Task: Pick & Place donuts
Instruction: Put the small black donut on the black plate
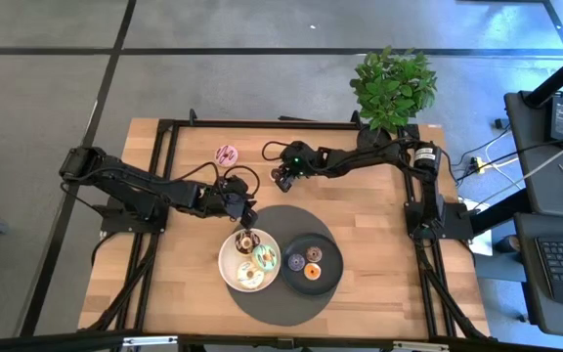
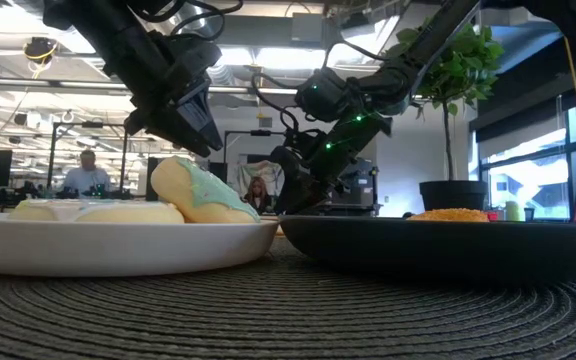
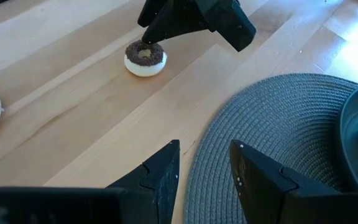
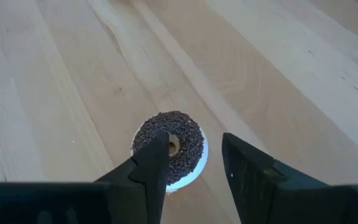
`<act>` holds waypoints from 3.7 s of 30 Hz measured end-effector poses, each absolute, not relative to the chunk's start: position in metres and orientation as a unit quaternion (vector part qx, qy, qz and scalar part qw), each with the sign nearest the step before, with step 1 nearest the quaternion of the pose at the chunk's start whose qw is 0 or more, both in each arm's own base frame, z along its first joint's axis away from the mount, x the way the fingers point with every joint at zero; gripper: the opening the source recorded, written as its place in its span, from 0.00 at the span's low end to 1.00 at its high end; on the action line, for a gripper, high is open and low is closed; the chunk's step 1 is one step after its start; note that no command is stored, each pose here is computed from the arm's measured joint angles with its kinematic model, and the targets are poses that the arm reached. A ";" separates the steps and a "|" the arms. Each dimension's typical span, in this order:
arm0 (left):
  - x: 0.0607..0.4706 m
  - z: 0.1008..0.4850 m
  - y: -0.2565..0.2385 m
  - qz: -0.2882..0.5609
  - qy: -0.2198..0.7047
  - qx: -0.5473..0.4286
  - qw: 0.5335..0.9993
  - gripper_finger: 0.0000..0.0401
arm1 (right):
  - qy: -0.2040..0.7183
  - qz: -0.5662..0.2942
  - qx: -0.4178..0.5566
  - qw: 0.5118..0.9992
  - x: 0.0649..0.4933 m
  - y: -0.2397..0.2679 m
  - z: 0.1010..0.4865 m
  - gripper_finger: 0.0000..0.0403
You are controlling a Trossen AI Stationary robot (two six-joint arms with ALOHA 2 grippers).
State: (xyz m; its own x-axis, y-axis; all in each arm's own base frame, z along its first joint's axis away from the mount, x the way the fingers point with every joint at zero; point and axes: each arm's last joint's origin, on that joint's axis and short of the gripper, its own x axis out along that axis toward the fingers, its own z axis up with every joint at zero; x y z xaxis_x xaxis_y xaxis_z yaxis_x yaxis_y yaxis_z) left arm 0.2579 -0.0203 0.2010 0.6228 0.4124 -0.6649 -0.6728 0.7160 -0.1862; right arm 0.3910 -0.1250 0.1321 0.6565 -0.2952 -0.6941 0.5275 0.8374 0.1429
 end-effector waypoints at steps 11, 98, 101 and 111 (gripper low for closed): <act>0.258 0.201 -0.020 0.309 0.305 -0.211 0.876 0.34 | 0.345 -0.230 0.169 0.894 0.391 -0.125 0.132 0.37; 0.258 0.201 -0.021 0.297 0.314 -0.199 0.879 0.34 | 0.459 -0.125 0.051 0.878 0.361 -0.022 0.208 0.06; 0.258 0.201 -0.022 0.296 0.314 -0.199 0.880 0.34 | 0.481 -0.098 0.045 0.870 0.352 0.010 0.214 0.06; 0.258 0.201 -0.022 0.296 0.314 -0.198 0.880 0.34 | 0.493 -0.062 0.031 0.867 0.334 0.095 0.212 0.06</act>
